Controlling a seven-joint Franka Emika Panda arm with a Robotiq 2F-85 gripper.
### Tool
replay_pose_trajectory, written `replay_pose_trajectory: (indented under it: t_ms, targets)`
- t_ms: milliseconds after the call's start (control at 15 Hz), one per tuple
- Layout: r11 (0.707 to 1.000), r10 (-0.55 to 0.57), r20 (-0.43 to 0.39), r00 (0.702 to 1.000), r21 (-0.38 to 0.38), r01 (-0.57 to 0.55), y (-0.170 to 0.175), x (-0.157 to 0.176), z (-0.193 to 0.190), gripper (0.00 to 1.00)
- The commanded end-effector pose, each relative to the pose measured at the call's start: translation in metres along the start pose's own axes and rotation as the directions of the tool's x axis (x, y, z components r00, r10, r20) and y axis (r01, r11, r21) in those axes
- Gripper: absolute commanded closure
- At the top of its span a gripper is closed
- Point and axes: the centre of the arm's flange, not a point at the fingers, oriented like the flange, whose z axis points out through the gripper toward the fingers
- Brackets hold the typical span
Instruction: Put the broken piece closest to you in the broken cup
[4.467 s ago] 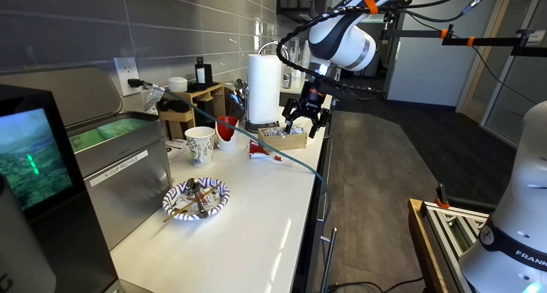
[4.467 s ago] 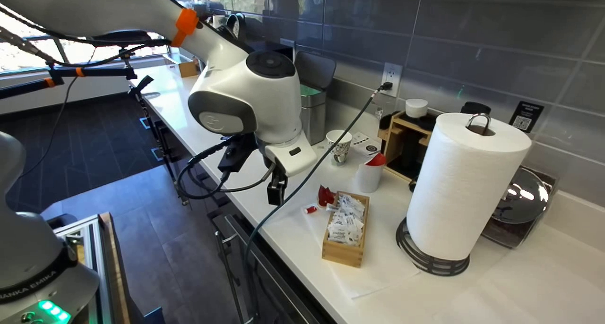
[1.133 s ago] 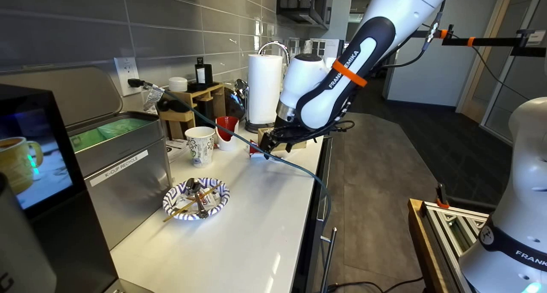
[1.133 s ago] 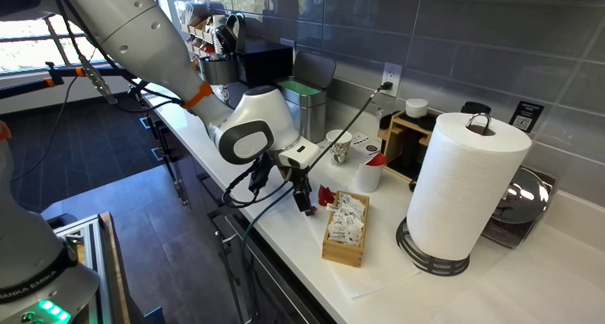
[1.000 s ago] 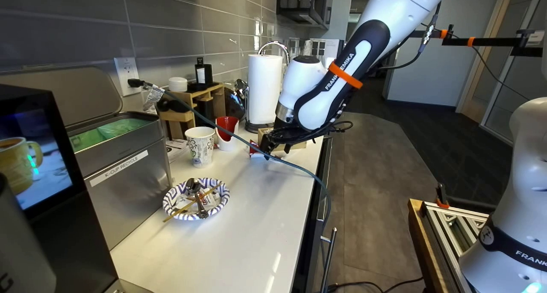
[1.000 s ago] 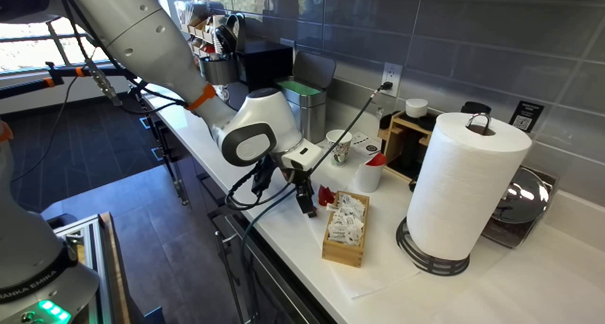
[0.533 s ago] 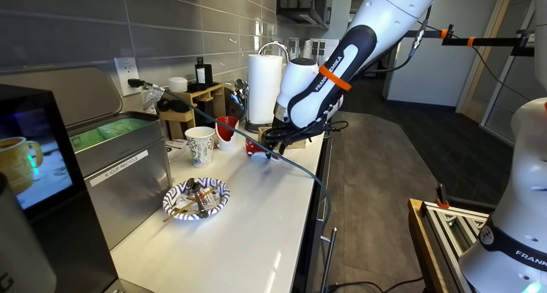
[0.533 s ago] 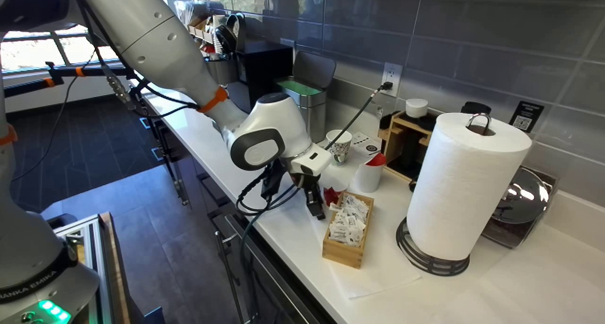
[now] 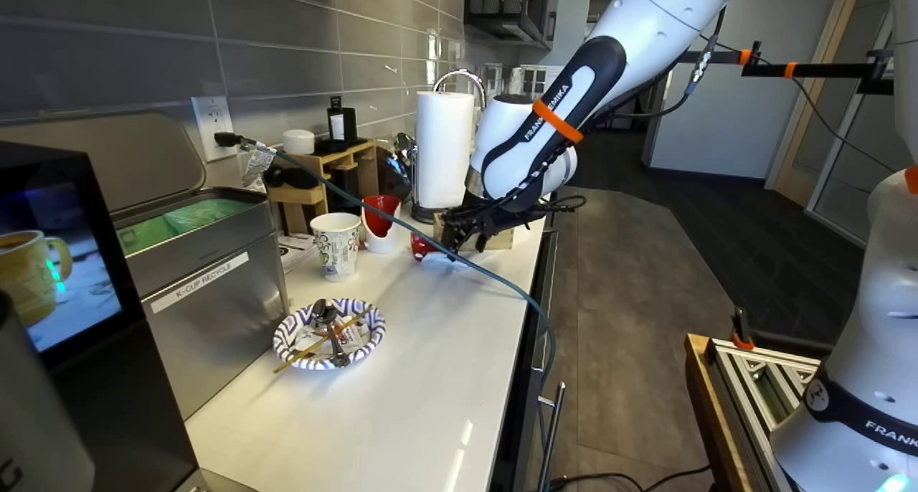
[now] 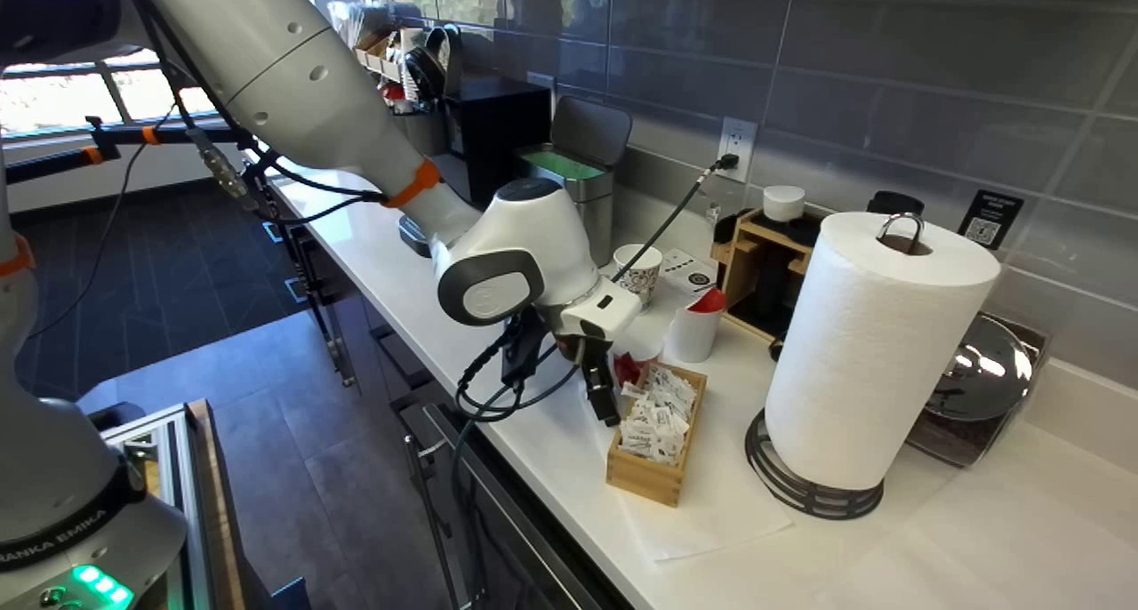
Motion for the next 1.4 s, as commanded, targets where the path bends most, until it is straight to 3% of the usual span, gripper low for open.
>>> replay_pose_trajectory:
  t_ms: [0, 333, 600, 800, 867, 1333]
  targets:
    - [0.998, -0.05, 0.051, 0.997, 0.043, 0.047, 0.005, 0.001, -0.007, 0.34]
    - [0.992, -0.087, 0.077, 0.993, 0.098, 0.079, -0.001, 0.0, -0.019, 0.37]
    - [0.994, -0.069, 0.077, 0.995, 0.095, 0.062, 0.003, 0.006, -0.025, 0.35]
    - [0.995, -0.06, 0.077, 0.995, 0.08, 0.054, 0.002, 0.004, -0.023, 0.48]
    - [0.996, -0.061, 0.077, 0.995, 0.075, 0.055, 0.001, 0.003, -0.022, 0.44]
    - [0.995, -0.081, 0.072, 0.994, 0.066, 0.076, -0.01, -0.005, -0.021, 0.44]
